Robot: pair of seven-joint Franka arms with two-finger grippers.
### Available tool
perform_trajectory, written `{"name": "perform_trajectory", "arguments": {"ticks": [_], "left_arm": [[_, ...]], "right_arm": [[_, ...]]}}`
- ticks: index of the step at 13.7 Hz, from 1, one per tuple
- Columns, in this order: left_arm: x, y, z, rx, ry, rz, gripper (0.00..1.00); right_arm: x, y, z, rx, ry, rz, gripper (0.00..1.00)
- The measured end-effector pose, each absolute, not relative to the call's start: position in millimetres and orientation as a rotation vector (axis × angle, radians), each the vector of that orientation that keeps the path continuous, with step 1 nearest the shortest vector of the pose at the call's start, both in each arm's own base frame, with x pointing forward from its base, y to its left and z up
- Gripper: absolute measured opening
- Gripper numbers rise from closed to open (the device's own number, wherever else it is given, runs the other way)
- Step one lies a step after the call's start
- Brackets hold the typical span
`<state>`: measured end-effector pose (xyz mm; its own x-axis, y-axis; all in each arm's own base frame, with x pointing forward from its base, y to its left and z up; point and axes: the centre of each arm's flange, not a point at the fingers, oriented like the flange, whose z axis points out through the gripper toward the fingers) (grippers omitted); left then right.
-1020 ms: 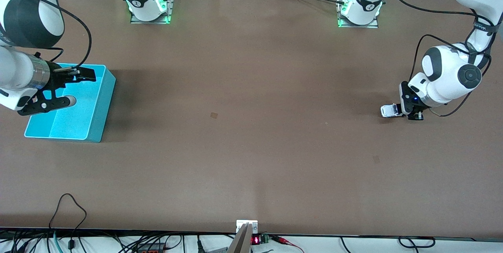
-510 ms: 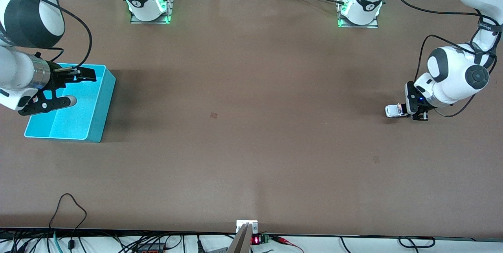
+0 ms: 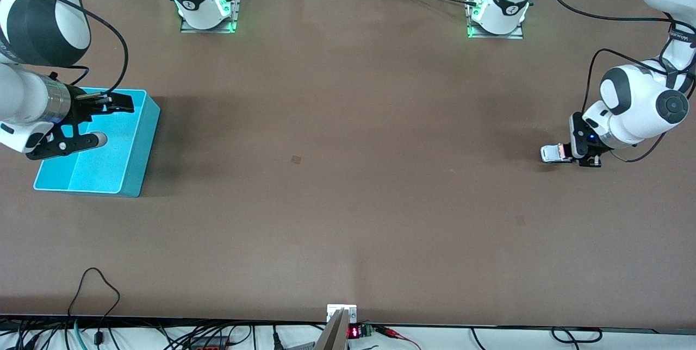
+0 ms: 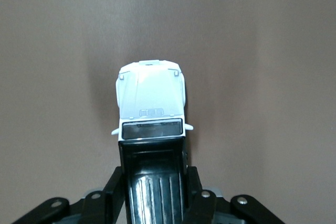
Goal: Wind and store white jeep toy
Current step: 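Open the left gripper and release the jeep to roll forward, then withdraw the left gripper while the jeep rolls toward the table middle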
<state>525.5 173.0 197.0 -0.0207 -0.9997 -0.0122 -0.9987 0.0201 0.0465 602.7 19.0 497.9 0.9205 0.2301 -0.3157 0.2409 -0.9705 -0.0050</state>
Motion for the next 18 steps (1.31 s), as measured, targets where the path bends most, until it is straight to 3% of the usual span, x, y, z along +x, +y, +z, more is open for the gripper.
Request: {"name": "perform_trajectory", "arguments": {"ticks": [7, 8, 10, 13, 18], "left_arm": [[525.6, 191.1, 197.4, 2.189, -2.224, -0.059, 0.51], [526.1, 188.9, 194.3, 2.182, -2.225, -0.057, 0.56], [531.5, 177.1, 185.3, 2.139, -2.224, -0.054, 0.74], [556.7, 154.4, 224.7, 2.042, -2.226, -0.096, 1.00], [571.6, 116.3, 294.6, 1.961, -2.284, -0.119, 1.00]], "right_arm": [[602.6, 21.1, 497.9, 3.046, 0.379, -0.494, 1.00], [602.6, 21.3, 497.8, 3.045, 0.380, -0.494, 1.00], [602.6, 21.3, 497.9, 3.046, 0.380, -0.494, 1.00], [602.6, 21.4, 497.9, 3.046, 0.380, -0.494, 1.00], [602.6, 21.4, 497.9, 3.046, 0.380, -0.494, 1.00]]}}
